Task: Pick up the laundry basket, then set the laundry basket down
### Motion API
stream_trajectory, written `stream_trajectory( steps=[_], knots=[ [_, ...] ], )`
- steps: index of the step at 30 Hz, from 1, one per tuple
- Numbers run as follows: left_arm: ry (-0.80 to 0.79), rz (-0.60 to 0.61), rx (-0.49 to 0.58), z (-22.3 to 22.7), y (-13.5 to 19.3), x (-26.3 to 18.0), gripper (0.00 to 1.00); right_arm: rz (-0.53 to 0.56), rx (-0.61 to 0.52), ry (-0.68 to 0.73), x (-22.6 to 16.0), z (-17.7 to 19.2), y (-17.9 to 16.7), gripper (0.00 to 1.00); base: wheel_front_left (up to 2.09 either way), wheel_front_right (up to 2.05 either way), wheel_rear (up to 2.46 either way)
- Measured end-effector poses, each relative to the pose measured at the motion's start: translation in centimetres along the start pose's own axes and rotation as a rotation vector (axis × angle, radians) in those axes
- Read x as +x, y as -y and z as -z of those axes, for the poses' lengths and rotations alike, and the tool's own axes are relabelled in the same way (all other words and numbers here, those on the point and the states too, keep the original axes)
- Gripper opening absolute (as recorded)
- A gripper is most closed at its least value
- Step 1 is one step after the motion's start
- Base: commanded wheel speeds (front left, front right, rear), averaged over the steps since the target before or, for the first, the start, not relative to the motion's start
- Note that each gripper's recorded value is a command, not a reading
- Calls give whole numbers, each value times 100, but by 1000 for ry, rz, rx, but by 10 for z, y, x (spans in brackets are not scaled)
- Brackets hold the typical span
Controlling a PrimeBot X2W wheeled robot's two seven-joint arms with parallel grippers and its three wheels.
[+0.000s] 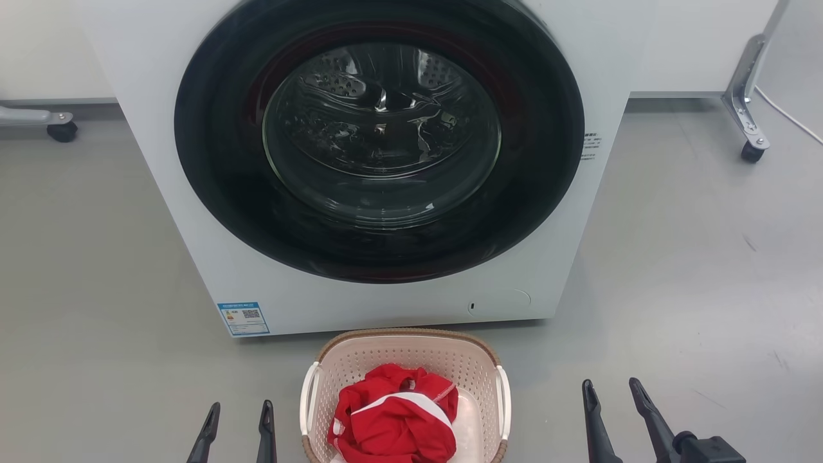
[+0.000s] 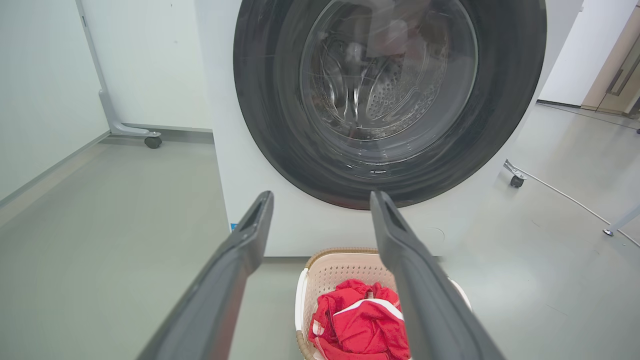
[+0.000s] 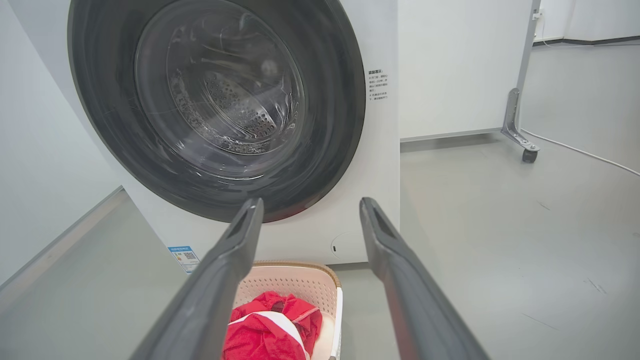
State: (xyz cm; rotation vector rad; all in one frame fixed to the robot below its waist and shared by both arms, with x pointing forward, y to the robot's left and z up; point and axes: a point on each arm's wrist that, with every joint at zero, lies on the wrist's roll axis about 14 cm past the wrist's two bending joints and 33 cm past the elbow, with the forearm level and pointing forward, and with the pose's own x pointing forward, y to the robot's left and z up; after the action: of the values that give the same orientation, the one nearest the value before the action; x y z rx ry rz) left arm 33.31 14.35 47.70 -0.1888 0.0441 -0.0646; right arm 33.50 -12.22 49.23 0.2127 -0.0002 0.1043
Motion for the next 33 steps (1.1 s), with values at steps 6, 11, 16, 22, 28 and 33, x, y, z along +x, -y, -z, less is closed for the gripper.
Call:
stream_trajectory(
  steps=[6,11,16,22,28,33],
  knots=[
    [17,7,-1,-5,4,1,100,8,-22,44,0,-12,1,100,0,0,0],
    [17,9,14,-4,5,-1,100,15,-32,58,-2,-16,1,100,0,0,0],
    [26,10,19,-7,6,0,100,18,-42,73,-2,-20,1,100,0,0,0],
    [-1,6,19,2,6,-3,0,24,-53,49,-3,-12,3,0,0,0,0],
    [-57,-4,24,20,3,-8,0,36,-56,-26,-11,11,6,0,0,0,0],
    [-89,-29,-34,25,-3,-10,0,60,-1,-48,-9,14,13,0,0,0,0]
  ],
)
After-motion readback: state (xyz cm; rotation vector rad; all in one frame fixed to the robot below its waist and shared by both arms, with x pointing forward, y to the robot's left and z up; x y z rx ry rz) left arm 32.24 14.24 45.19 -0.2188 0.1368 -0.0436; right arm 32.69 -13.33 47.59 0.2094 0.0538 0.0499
